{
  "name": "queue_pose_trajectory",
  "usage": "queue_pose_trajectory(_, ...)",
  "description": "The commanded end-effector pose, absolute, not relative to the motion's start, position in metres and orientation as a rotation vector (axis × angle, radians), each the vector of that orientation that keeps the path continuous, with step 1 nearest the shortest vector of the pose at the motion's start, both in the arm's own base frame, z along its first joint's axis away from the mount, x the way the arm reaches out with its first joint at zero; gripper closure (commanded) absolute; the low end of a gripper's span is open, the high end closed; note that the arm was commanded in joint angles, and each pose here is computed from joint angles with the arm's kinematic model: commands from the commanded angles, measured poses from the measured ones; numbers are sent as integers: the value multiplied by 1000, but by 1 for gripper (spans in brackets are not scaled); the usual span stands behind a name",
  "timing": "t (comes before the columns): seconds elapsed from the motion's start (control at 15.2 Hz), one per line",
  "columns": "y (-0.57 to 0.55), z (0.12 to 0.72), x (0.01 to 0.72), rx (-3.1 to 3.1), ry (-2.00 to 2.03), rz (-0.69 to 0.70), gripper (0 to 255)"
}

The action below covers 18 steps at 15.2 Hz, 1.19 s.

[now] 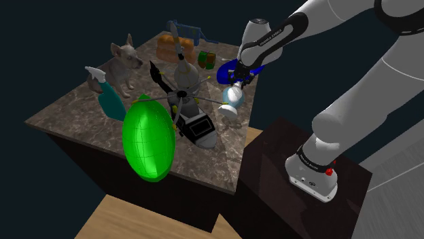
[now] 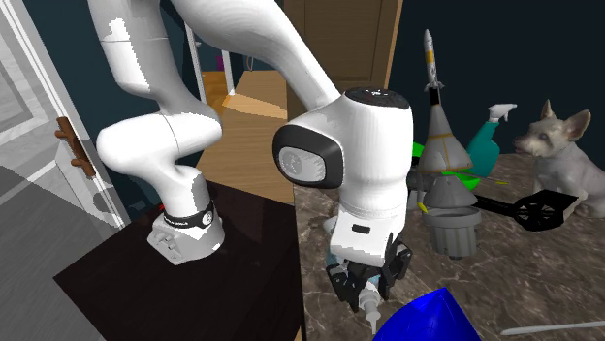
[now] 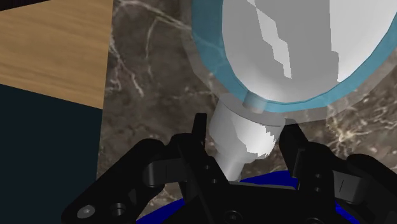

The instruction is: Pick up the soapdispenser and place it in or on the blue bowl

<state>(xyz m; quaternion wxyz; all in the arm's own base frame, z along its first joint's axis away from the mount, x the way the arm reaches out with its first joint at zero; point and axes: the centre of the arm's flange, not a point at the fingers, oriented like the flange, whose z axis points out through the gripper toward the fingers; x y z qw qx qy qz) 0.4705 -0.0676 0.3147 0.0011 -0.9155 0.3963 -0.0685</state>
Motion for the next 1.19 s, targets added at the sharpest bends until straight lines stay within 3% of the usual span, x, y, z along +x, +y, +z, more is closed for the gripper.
queue_pose_trajectory(0.0,-68,314,470,-2874,1244,-214,255)
queue_pose_trajectory(0.46,-68,314,471,-2874,1244,-214,255)
queue_pose_trajectory(1.12,-68,367,471,-2874,1244,-214,255)
